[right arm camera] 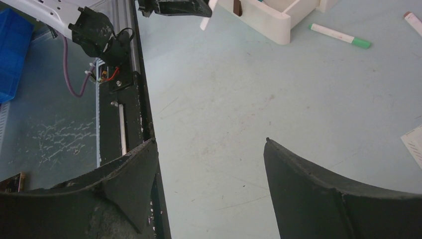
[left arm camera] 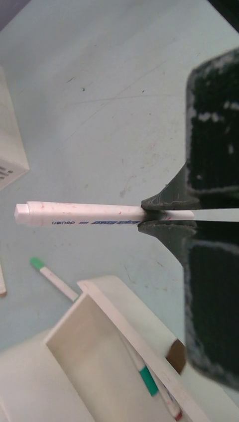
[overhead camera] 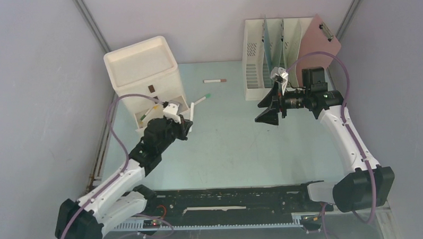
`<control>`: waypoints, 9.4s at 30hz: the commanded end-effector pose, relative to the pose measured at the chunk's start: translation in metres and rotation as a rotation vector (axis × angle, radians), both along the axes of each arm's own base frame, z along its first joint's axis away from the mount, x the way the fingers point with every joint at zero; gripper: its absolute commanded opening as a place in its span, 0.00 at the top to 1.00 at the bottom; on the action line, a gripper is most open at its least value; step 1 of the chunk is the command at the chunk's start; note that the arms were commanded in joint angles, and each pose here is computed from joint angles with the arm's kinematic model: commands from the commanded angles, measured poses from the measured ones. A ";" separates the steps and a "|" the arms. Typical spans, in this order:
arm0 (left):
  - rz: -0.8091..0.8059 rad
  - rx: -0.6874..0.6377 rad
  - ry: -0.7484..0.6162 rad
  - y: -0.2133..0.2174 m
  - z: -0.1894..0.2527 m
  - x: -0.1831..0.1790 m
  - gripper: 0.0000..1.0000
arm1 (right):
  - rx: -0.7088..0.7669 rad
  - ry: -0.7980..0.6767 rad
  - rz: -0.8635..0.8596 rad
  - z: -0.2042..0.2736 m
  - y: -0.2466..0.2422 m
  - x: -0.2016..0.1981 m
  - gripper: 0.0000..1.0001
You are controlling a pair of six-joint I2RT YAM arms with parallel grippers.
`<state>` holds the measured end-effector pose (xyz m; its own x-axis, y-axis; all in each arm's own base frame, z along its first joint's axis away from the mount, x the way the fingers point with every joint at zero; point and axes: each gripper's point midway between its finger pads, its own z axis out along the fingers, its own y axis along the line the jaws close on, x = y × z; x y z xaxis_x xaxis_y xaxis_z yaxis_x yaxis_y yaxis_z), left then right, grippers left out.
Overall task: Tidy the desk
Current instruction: Place the stationery in the drawer, then pick up the stationery from the center of the board.
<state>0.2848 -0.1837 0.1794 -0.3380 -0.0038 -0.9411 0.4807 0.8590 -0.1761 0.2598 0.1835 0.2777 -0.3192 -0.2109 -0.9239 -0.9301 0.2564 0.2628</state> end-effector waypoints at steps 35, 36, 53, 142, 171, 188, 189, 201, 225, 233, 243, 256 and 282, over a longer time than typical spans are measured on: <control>0.666 -1.081 0.079 0.149 0.012 0.048 0.99 | 0.016 -0.022 0.011 0.005 -0.002 -0.003 0.12; 0.697 -1.100 0.090 0.154 0.009 0.050 0.99 | 0.017 -0.022 0.014 0.005 -0.001 -0.003 0.12; 0.838 -1.189 0.245 0.172 -0.008 0.084 0.44 | 0.018 -0.025 0.014 0.006 -0.001 -0.004 0.11; 0.074 0.683 0.213 -0.019 0.012 0.154 0.00 | 0.019 -0.046 0.015 0.010 -0.002 -0.007 0.11; -0.282 0.851 0.448 -0.032 -0.104 0.210 0.45 | 0.016 -0.059 0.015 0.012 -0.003 -0.009 0.11; -0.302 0.835 0.526 -0.016 -0.133 0.211 0.52 | 0.015 -0.052 0.013 0.010 -0.003 -0.008 0.11; -0.303 0.837 0.529 -0.015 -0.133 0.210 0.52 | 0.015 -0.054 0.013 0.011 -0.003 -0.008 0.11; -0.319 0.855 0.567 -0.017 -0.143 0.202 0.65 | 0.023 -0.067 0.016 0.015 -0.004 -0.010 0.11; -0.166 0.925 0.317 -0.010 -0.068 0.238 0.39 | 0.035 -0.081 0.020 0.021 -0.005 -0.015 0.11; -0.297 0.990 0.329 -0.008 -0.094 0.238 0.45 | 0.049 -0.083 0.023 0.024 -0.007 -0.017 0.11; -0.463 1.048 0.412 -0.005 -0.139 0.222 0.49 | 0.056 -0.097 0.019 0.029 -0.008 -0.019 0.11; -0.564 0.998 0.500 -0.005 -0.158 0.196 0.82 | 0.067 -0.116 0.019 0.036 -0.010 -0.024 0.10; -0.392 0.738 0.238 -0.082 -0.051 0.161 1.00 | 0.077 -0.137 0.019 0.042 -0.012 -0.028 0.10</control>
<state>0.4424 -0.2603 0.0809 -0.3829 0.8199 -0.4257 0.8417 0.4995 0.2051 0.2405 0.1711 0.3115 -0.2129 -0.1573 -0.9643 -0.9548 0.2428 0.1712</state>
